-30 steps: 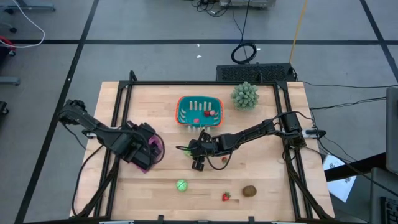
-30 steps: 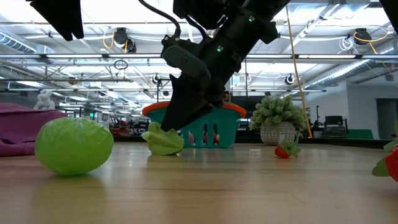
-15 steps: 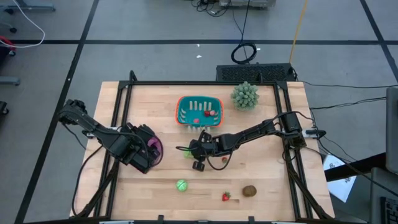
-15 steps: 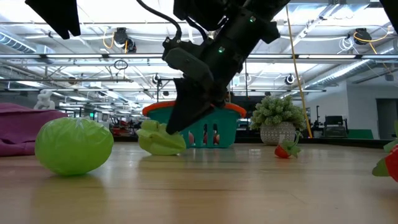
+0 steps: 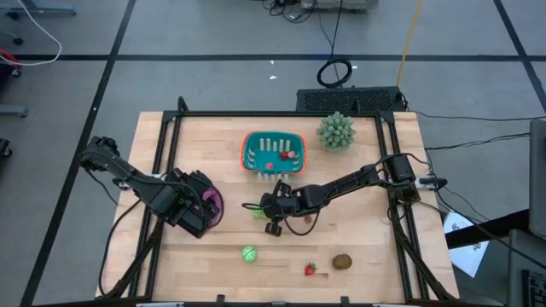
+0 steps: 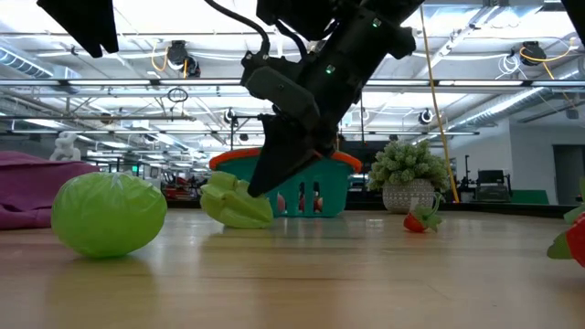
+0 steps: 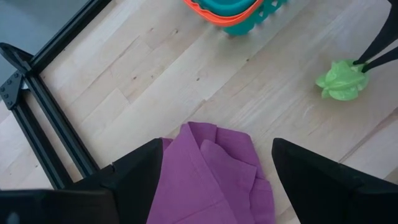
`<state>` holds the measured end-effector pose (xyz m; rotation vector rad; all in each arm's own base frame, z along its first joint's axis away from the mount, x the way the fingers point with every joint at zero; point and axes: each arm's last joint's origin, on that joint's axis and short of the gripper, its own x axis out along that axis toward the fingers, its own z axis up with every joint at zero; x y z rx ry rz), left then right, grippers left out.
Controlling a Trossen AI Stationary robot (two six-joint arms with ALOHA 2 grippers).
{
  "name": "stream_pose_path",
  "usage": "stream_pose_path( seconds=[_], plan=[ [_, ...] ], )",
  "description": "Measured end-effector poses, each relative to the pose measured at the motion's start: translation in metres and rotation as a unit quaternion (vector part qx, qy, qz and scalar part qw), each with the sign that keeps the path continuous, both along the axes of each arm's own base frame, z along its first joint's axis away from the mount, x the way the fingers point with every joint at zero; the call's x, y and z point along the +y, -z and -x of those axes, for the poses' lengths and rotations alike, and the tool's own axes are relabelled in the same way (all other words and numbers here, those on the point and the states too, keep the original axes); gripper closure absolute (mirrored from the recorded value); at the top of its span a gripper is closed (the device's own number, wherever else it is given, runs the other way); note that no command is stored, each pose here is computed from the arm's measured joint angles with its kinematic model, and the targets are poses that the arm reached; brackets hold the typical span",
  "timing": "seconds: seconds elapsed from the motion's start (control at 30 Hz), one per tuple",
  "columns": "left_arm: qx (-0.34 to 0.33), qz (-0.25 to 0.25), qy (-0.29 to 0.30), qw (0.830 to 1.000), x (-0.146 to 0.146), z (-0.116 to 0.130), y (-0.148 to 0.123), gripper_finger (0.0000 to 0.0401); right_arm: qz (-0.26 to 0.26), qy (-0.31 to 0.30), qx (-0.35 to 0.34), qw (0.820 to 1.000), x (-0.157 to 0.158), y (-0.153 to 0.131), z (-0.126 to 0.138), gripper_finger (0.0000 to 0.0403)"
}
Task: Pick and placing Produce into tupperware
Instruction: Put the green star fruit into the blue basket
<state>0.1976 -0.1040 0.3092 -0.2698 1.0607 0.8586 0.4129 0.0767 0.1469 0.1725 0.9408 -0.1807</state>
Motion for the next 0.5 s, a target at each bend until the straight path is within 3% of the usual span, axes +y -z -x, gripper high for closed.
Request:
stream_pose_path(
  seconds=[0.5],
  plan=[
    [-0.001,0.001,-0.002,1.000,0.000,0.000,0.000,0.0093,0.018,0.029,0.044,0.998,0.002,-0.005,0.013,0.0391]
  ],
)
